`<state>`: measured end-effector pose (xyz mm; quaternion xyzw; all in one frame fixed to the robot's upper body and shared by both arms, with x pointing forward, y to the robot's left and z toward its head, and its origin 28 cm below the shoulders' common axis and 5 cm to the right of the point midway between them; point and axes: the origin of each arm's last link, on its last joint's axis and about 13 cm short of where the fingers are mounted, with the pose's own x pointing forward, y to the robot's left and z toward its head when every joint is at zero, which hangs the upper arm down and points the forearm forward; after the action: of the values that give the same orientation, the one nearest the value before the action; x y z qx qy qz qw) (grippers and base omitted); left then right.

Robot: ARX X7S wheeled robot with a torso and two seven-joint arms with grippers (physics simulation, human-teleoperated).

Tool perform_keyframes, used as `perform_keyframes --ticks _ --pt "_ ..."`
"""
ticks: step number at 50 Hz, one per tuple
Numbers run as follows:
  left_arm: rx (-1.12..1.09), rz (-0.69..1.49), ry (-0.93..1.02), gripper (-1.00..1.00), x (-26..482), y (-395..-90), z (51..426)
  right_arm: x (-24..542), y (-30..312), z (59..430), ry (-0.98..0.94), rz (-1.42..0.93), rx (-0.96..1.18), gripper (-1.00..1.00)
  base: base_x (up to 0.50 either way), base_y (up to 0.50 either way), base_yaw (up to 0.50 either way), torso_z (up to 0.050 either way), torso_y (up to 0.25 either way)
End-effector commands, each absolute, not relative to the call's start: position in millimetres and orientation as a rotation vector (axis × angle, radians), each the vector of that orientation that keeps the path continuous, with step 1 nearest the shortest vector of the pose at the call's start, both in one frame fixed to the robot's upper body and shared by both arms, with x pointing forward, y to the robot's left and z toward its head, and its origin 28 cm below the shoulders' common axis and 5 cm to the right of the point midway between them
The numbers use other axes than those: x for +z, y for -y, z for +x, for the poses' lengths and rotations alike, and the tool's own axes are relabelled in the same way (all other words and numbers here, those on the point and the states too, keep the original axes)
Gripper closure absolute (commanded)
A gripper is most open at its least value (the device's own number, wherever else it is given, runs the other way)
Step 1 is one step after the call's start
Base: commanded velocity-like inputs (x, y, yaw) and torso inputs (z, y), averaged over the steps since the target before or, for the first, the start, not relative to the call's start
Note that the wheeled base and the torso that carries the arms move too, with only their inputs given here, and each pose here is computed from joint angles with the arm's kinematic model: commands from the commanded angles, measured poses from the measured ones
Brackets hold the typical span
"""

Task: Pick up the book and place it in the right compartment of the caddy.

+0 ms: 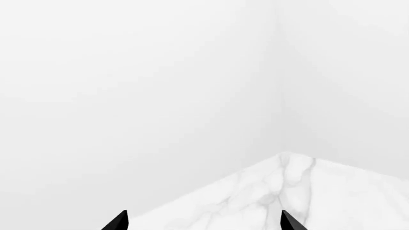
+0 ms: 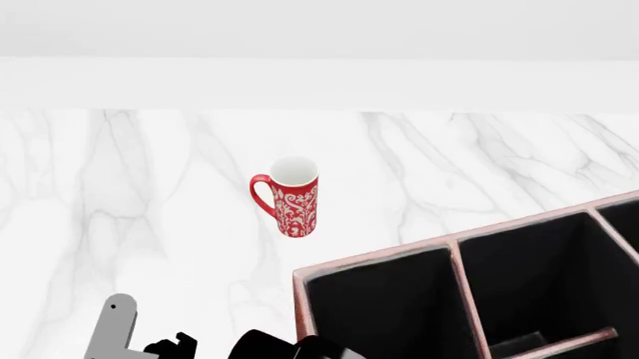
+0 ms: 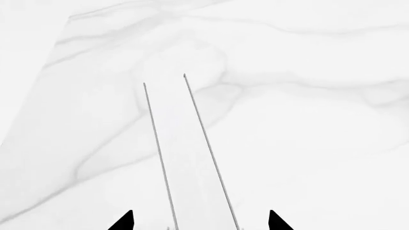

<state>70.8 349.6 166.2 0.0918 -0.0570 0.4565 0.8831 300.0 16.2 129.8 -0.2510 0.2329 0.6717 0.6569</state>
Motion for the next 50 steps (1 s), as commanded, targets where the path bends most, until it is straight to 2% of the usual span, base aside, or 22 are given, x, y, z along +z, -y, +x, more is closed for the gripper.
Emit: perform_keyframes --ticks 1,13,14,36,50 --pt "0.943 0.199 0.118 -1.0 167 -348 72 116 -16 303 -0.563 -0.566 1.529 -1.0 0.0 0.0 0.0 0.0 0.0" --pt "0.942 0.2 0.116 -1.0 165 -348 71 112 -16 301 -0.554 -0.569 1.535 -1.0 0.0 0.0 0.0 0.0 0.0" --pt "0.942 0.199 0.117 -1.0 165 -348 70 112 -16 301 -0.551 -0.568 1.526 1.0 0.0 0.0 0.0 0.0 0.0" --pt "0.942 0.2 0.116 -1.0 165 -348 70 119 -16 300 -0.485 -0.549 1.518 1.0 0.0 0.0 0.0 0.0 0.0" --pt "0.941 0.192 0.124 -1.0 164 -349 68 170 -12 294 -0.333 -0.492 1.4 1.0 0.0 0.0 0.0 0.0 0.0"
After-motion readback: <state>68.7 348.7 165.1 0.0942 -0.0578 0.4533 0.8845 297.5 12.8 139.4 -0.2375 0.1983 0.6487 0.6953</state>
